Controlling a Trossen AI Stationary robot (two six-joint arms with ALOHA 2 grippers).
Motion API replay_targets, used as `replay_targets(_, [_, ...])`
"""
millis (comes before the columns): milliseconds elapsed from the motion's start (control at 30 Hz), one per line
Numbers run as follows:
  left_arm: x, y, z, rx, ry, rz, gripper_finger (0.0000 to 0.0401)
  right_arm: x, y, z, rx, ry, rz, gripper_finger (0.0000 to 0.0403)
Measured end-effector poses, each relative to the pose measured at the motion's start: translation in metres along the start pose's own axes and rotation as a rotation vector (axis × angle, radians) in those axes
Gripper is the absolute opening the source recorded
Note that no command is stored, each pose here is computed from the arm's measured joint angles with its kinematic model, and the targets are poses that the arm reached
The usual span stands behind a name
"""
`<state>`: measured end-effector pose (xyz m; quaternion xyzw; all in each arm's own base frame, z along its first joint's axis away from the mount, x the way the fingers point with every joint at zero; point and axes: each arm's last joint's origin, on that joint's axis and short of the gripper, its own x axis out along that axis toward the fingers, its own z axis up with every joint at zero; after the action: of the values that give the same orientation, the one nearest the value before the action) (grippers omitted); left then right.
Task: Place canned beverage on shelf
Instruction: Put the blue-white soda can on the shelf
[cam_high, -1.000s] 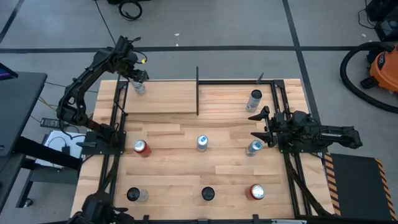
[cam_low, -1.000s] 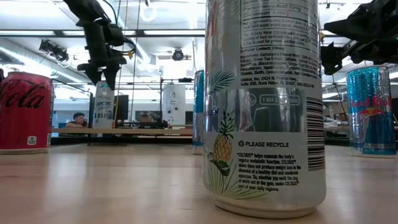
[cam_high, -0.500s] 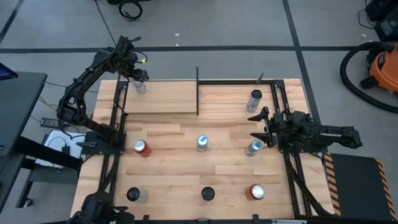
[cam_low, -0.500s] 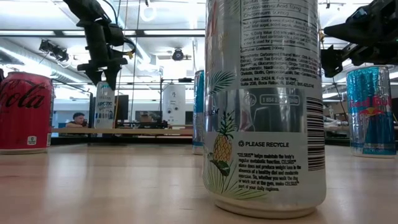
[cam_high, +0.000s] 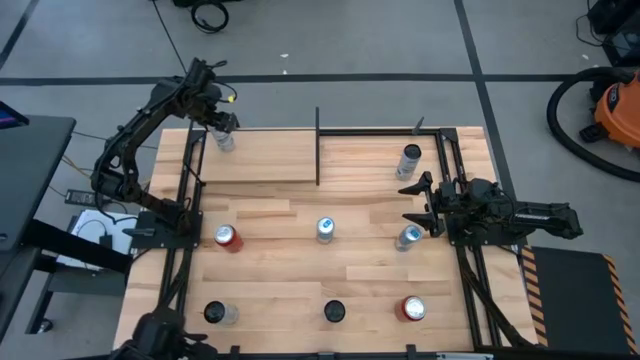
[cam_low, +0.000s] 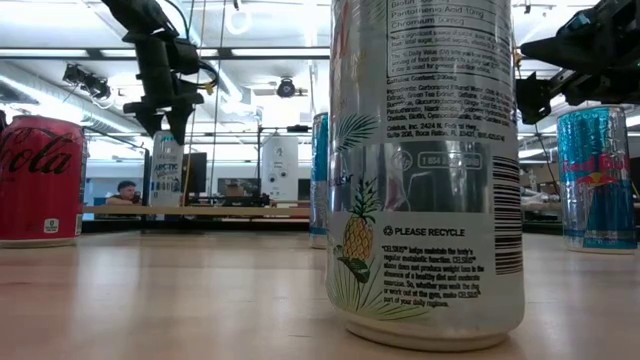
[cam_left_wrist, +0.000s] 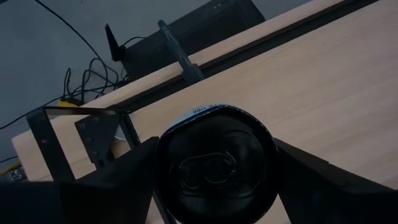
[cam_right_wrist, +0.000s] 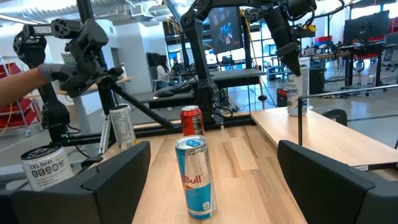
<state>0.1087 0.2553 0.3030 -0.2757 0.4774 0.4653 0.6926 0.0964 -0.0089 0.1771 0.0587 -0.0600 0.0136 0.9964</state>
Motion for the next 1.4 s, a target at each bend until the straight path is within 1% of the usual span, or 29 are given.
replay_targets(267, [0.000, 0.000, 0.000, 0.003, 0.000, -0.001, 0.0307, 0.000, 0.000, 0.000, 0.000, 0.000, 0.000, 0.0361])
replay_targets(567, [-0.001, 0.000, 0.001, -0.007, -0.006, -0.002, 0.0309, 0.000, 0.000, 0.000, -0.005, 0.000, 0.000, 0.0361])
replay_targets(833, [-0.001, -0.002, 0.000, 0.019, 0.008, -0.004, 0.0309, 0.000, 0.000, 0.000, -0.008, 0.000, 0.000, 0.0361])
replay_targets(933, [-0.001, -0.002, 0.000, -0.002, 0.007, -0.004, 0.0309, 0.000, 0.000, 0.000, -0.008, 0.000, 0.000, 0.0361])
replay_targets(1067, [-0.001, -0.002, 0.000, -0.003, 0.009, -0.004, 0.0309, 0.000, 0.000, 0.000, -0.008, 0.000, 0.000, 0.0361])
replay_targets(1167, [-0.004, -0.002, -0.001, -0.001, 0.002, -0.004, 0.0309, 0.000, 0.000, 0.000, -0.008, 0.000, 0.000, 0.0361])
replay_targets(1400, [-0.021, -0.001, 0.007, -0.008, -0.031, -0.004, 0.0309, 0.000, 0.000, 0.000, -0.008, 0.000, 0.000, 0.0361])
